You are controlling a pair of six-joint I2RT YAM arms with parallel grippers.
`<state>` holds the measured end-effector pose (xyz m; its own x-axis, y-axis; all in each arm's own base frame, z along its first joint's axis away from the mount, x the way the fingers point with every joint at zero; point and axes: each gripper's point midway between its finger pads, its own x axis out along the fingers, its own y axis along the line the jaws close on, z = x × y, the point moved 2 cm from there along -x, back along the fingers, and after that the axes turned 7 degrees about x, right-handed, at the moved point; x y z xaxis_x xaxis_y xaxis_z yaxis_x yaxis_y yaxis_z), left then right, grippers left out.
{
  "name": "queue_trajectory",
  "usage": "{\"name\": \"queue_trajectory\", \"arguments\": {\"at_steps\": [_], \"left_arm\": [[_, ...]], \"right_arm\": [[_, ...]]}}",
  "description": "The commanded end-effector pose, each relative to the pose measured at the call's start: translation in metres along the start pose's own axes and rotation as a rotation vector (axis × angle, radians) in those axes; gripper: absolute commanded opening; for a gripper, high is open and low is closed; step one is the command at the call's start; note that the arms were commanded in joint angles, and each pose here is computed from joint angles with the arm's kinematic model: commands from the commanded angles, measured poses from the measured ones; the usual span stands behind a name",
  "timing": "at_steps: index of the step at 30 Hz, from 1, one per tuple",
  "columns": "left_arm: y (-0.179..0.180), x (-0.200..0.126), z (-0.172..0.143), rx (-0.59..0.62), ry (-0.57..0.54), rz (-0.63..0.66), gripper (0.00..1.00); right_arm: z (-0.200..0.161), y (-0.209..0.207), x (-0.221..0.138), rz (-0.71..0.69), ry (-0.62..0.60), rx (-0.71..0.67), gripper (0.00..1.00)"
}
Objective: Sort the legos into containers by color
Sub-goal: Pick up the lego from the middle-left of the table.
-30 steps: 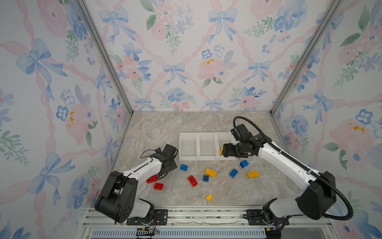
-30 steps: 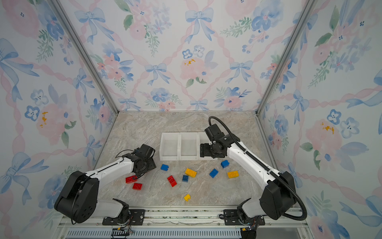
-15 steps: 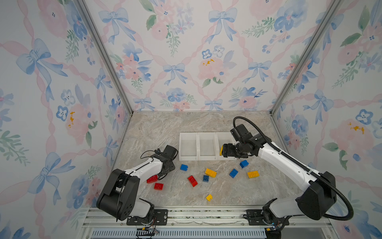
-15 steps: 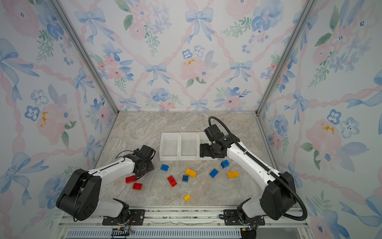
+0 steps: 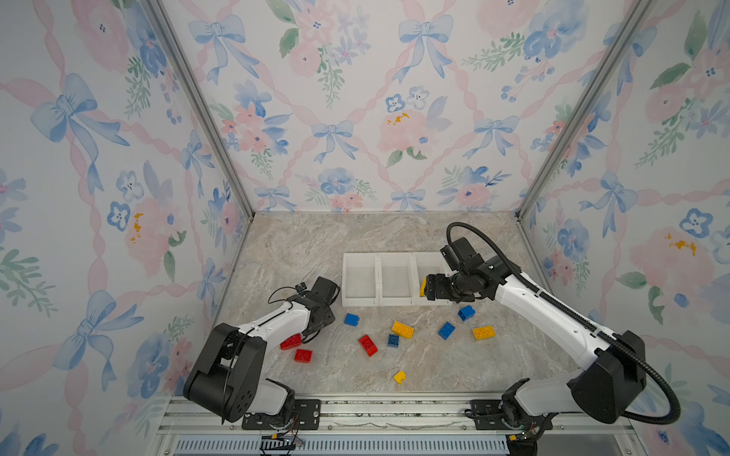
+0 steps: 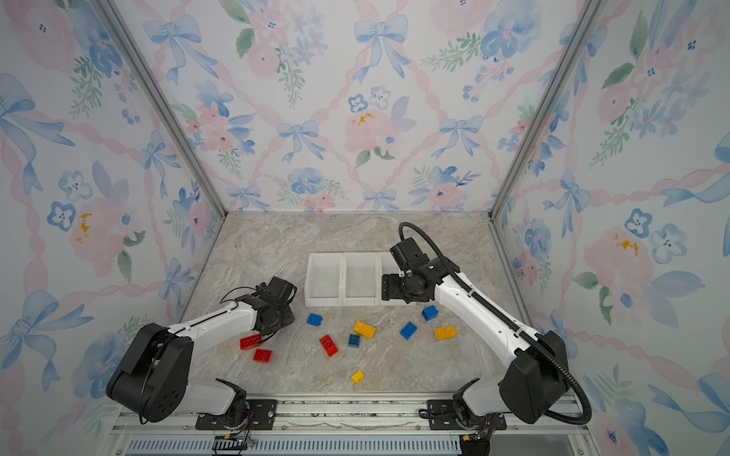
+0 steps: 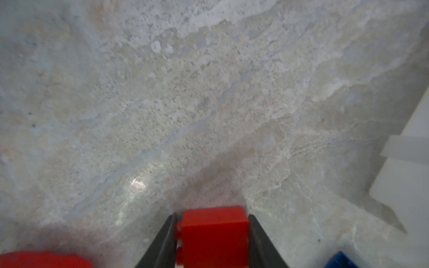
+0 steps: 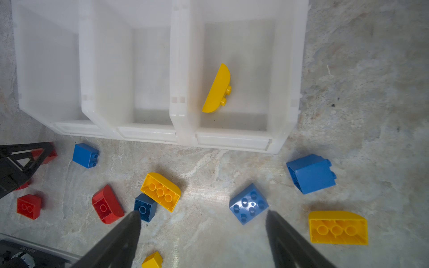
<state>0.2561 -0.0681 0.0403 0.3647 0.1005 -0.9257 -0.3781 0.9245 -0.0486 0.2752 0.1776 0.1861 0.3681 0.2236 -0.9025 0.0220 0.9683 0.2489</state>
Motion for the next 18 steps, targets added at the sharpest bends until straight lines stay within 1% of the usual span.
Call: {"name": "queue_trajectory", "arguments": {"at_steps": [1,8,15,18], "left_arm": [[0.001,-0.004,-0.012,0.027,0.035,-0.029,0.27],[-0.004,-0.020,-0.011,0.036,0.004,-0.075,0.18],[-0.017,-0.041,-0.007,0.079,-0.030,-0.099,0.17],[-0.030,-0.060,0.004,0.093,-0.075,-0.127,0.16]], "right_arm": [[-0.008,-0.003,-0.003,-0.021,0.010,0.003,0.87],[-0.009,-0.004,-0.004,-0.019,0.009,0.003,0.88],[-0.012,-0.005,-0.006,-0.016,0.008,0.006,0.88],[-0.014,-0.005,-0.008,-0.014,0.008,0.007,0.88]]}}
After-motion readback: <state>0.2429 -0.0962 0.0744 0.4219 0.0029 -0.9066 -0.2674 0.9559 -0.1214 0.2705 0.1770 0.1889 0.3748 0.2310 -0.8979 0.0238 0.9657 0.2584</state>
